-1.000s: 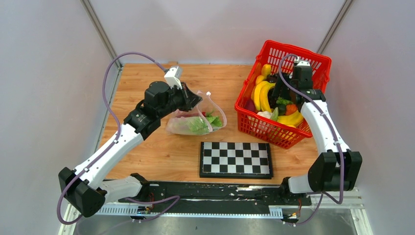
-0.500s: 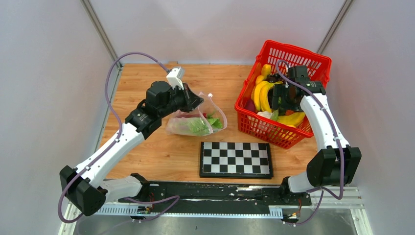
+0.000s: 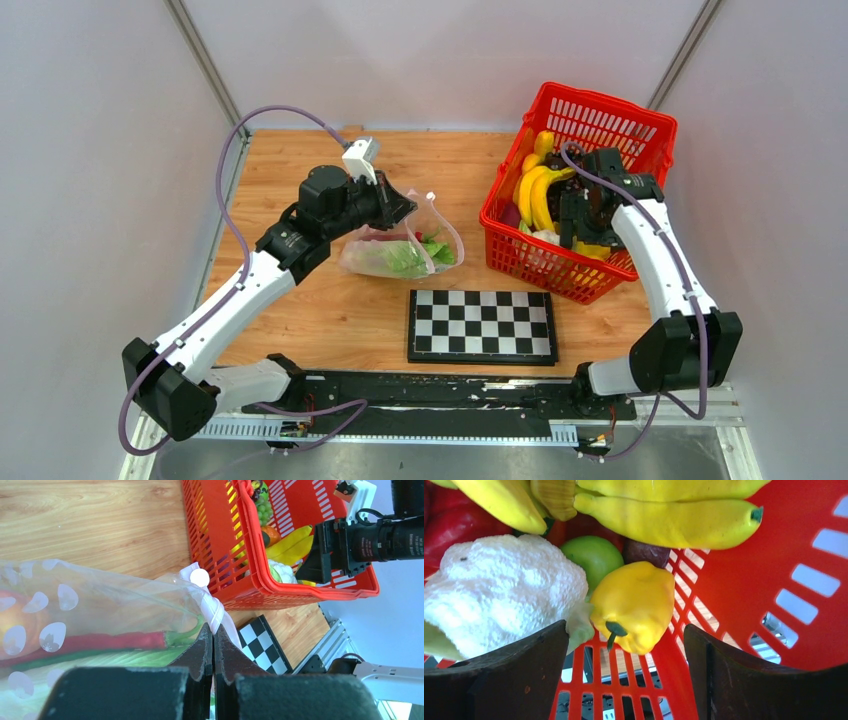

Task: Place the food in the zip-top bag and seal the zipper
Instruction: Pick up the fake vegetable from the bin.

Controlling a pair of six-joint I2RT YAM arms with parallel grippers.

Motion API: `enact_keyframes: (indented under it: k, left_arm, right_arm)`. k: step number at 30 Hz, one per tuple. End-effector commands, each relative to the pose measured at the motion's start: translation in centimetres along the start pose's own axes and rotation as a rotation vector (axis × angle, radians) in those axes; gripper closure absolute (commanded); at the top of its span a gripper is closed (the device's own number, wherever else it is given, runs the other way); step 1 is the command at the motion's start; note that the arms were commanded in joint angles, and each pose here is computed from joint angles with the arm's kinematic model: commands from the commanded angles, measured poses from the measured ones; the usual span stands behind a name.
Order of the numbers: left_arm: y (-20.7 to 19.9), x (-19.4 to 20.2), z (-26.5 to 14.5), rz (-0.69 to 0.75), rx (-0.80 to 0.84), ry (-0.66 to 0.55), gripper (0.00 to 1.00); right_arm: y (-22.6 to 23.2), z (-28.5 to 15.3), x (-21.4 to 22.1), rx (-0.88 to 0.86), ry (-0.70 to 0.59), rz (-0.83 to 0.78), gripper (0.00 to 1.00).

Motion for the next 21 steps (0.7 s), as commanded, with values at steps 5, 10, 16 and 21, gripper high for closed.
enact_keyframes:
  k: [5, 10, 16, 21]
  left_arm:
    - [-1.7, -2.8, -0.9, 0.045, 0.056, -0.076, 1.0]
    - [-1.7, -2.8, -1.0, 0.046, 0.055, -0.08, 1.0]
    - [-1.9, -2.6, -0.7, 0.039, 0.071, -0.071, 1.0]
    - [-2.0, -2.6, -0.7, 0.037, 0.077, -0.07, 1.0]
  right_arm:
    - [-0.8, -5.3, -0.7, -0.012, -0.104, 0.058, 0.21]
    - [-1.2, -4.5, 1.0, 0.016, -0.033, 0.032, 0.19]
    - [-0.6, -2.0, 2.2, 0.015, 0.018, 0.012, 0.15]
    - [-0.3, 0.3, 2.2, 0.043, 0.073, -0.002, 0.11]
Point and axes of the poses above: each gripper's point midway between its finger pads, its own z axis out along the fingers, its own y axis along the line the jaws close on, x = y × z, the point moved 1 cm from there along -z, back along the fingers, and after that the axes turned 2 degrees about z, right-handed, at the moved point
